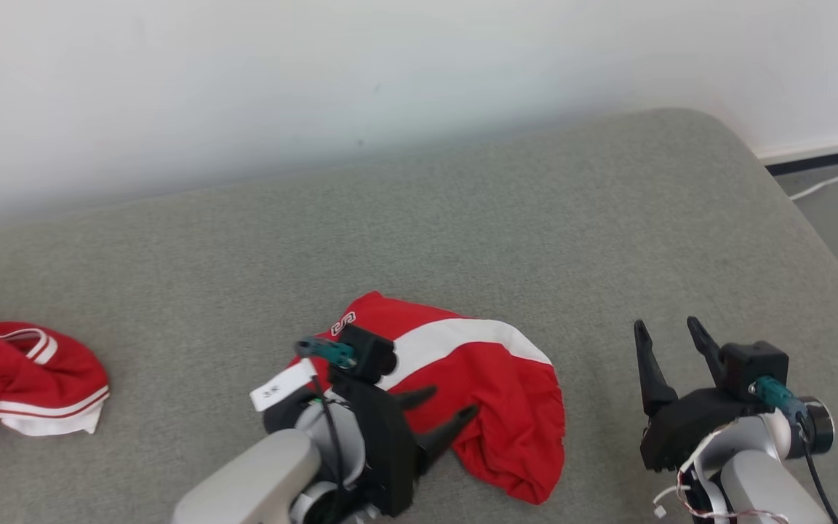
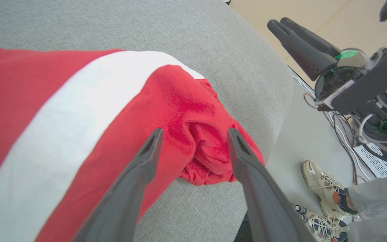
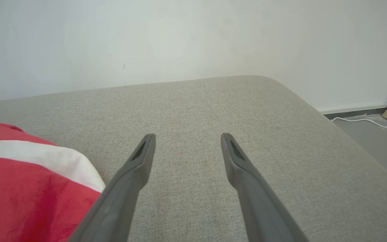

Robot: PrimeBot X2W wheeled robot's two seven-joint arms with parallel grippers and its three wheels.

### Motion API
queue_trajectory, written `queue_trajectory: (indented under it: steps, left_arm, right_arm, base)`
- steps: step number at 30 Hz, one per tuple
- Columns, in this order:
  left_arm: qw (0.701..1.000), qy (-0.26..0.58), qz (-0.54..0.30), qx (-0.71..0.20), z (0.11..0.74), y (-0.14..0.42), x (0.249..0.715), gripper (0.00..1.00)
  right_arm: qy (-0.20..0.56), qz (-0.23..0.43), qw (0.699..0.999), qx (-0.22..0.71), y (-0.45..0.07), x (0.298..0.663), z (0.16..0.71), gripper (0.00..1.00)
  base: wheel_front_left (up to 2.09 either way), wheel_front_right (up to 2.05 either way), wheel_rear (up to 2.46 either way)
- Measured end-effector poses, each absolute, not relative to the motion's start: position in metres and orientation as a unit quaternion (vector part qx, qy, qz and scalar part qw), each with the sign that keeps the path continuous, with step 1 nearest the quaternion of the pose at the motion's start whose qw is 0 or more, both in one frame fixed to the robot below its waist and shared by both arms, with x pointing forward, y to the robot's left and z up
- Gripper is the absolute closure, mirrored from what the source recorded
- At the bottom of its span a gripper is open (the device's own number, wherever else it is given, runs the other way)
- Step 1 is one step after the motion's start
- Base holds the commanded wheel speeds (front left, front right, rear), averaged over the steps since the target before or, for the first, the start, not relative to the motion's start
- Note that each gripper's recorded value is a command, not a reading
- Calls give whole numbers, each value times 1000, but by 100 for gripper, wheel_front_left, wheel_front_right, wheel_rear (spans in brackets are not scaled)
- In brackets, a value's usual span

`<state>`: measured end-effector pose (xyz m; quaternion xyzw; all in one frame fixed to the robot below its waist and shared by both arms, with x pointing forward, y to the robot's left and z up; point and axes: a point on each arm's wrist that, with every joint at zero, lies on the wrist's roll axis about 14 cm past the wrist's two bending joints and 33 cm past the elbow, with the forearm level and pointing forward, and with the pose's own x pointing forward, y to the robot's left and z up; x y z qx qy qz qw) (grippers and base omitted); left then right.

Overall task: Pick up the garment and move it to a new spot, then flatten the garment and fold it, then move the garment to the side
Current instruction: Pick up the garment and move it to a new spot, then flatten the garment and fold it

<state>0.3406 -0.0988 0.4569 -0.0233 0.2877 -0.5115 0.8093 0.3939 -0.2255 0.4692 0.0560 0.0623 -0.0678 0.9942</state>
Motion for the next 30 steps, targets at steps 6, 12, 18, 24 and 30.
queue_trajectory:
  steps: [6, 12, 18, 24, 30]
  left_arm:
    - [878, 254, -404, -42, 464, -39, 382, 0]
    - [905, 275, -323, -29, 437, 11, 385, 0]
    - [908, 286, -301, -52, 427, 21, 378, 0]
    - [904, 306, -291, -65, 414, 21, 374, 0]
    - [896, 335, -285, -59, 397, 23, 373, 0]
  right_arm:
    - [71, -49, 994, 60, -211, 391, 463, 0]
    - [62, -35, 996, 60, -201, 397, 468, 0]
    - [61, -25, 996, 60, -195, 400, 469, 0]
    - [64, -22, 996, 61, -191, 399, 467, 0]
    - [71, -29, 995, 60, -196, 396, 464, 0]
  base:
    - [0, 0, 0]
    - [0, 0, 0]
    - [0, 0, 0]
    - [0, 0, 0]
    - [0, 0, 0]
